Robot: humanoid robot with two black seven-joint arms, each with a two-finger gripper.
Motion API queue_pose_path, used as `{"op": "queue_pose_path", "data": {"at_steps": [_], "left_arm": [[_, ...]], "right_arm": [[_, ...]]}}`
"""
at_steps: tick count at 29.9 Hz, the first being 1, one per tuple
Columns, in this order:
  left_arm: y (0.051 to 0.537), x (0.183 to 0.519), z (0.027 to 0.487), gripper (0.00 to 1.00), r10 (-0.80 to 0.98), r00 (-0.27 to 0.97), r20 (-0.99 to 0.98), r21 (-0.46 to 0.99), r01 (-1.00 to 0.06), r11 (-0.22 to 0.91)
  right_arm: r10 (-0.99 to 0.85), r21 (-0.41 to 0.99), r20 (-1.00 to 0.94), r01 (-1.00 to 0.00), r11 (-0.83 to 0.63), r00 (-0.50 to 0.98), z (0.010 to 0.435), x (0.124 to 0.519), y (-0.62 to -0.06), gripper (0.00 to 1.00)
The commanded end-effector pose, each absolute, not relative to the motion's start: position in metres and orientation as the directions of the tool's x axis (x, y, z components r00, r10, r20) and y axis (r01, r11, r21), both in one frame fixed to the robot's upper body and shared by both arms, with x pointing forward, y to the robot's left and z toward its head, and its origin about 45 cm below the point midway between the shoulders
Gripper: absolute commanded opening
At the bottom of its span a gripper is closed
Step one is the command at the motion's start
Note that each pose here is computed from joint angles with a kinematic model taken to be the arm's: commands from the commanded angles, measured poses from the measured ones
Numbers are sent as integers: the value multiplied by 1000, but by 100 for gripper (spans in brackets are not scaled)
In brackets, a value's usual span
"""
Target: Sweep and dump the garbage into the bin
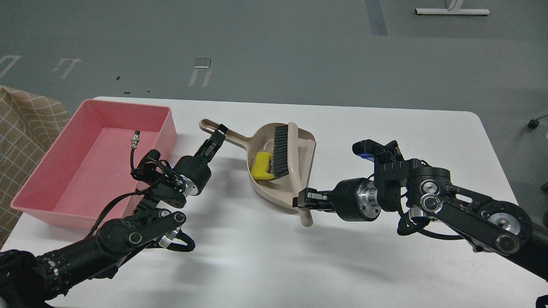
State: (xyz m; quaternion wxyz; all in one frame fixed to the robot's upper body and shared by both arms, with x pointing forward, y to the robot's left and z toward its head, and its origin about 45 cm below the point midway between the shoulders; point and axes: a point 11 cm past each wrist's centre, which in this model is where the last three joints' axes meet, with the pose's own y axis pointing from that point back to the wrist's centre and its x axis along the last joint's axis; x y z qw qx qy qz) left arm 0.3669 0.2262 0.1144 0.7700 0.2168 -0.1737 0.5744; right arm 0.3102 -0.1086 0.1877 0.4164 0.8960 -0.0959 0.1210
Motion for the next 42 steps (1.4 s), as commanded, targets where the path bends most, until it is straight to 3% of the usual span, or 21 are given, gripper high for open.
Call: {"op": "queue_pose_path", "data": {"at_steps": [1,16,29,42], "left_arm": [[228,367,115,0,809,278,518,134,-960,244],[228,369,116,0,830,266,490,137,-964,227],[227,368,130,0,859,266,438,120,-964,237],[239,374,135,0,903,221,368,139,-973,182]], "right_arm": [[-63,714,308,-275,-644,949,194,310,-106,2],[-85,738,382,-360,-571,920,215,321,-160,3],[-246,673,467,-522,-524,849,267,350,-219,2],[-275,695,476,-550,-464,835,269,351,-249,2]]}}
